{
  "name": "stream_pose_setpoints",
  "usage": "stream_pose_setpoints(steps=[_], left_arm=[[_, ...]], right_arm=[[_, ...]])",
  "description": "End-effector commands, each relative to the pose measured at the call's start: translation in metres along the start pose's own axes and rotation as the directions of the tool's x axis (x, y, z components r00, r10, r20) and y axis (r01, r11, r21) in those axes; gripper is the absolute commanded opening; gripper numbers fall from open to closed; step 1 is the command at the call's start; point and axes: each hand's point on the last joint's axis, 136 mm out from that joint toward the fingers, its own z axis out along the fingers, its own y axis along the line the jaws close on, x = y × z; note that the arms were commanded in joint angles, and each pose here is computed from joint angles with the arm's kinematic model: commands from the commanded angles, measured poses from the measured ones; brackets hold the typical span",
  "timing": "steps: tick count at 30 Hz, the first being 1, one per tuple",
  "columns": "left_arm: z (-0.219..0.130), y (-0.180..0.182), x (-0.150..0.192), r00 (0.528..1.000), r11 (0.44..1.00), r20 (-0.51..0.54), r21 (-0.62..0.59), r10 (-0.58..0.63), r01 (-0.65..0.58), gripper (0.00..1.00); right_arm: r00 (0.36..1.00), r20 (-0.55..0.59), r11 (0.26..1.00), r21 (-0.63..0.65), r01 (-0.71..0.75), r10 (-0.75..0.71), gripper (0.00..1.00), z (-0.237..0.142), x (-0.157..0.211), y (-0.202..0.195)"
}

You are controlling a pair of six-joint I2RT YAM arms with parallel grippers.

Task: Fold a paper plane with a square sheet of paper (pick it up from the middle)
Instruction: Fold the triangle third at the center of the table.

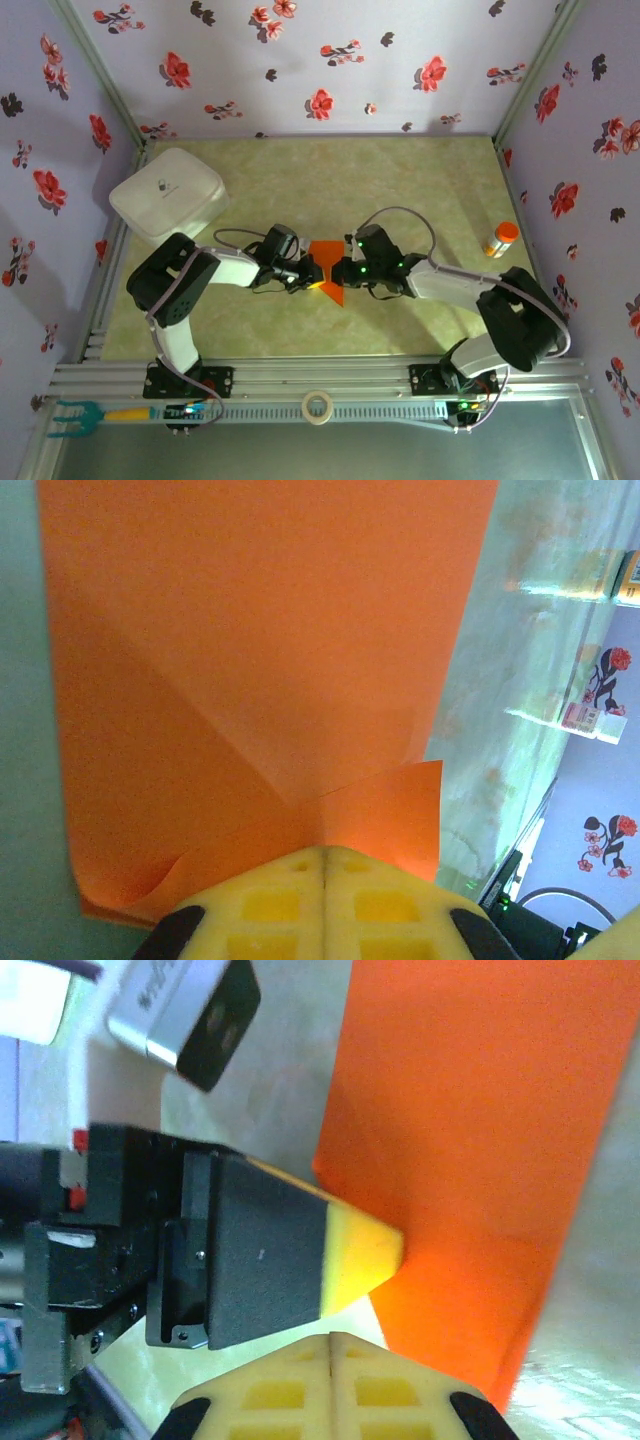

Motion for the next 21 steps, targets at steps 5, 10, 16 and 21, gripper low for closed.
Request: stream_pose_setpoints(steps=[5,10,16,21], left_arm=[[0.003,0.024,0.006,1.000,0.996,-0.023,-0.087,-0.017,0.015,0.00],[0.003,0.024,0.007,1.000,0.996,-0.023,-0.088,-0.017,0.015,0.00],[0.003,0.024,0.007,1.000,0.996,-0.024,-0.091,-0.018,0.016,0.00],[0.003,0.024,0.007,1.000,0.996,-0.025,-0.089,-0.016,0.014,0.00]], right_arm=[[0.992,-0.128,1.000,-0.003,-0.019,0.019,0.00,0.022,0.024,0.002],[0.987,-0.160,1.000,0.009,-0.013,0.014,0.00,0.032,0.030,0.001],[0.985,-0.173,0.999,0.049,0.007,0.002,0.01,0.035,0.032,-0.001],[0.982,-0.189,0.995,0.098,-0.002,0.021,0.01,0.041,0.037,-0.016]])
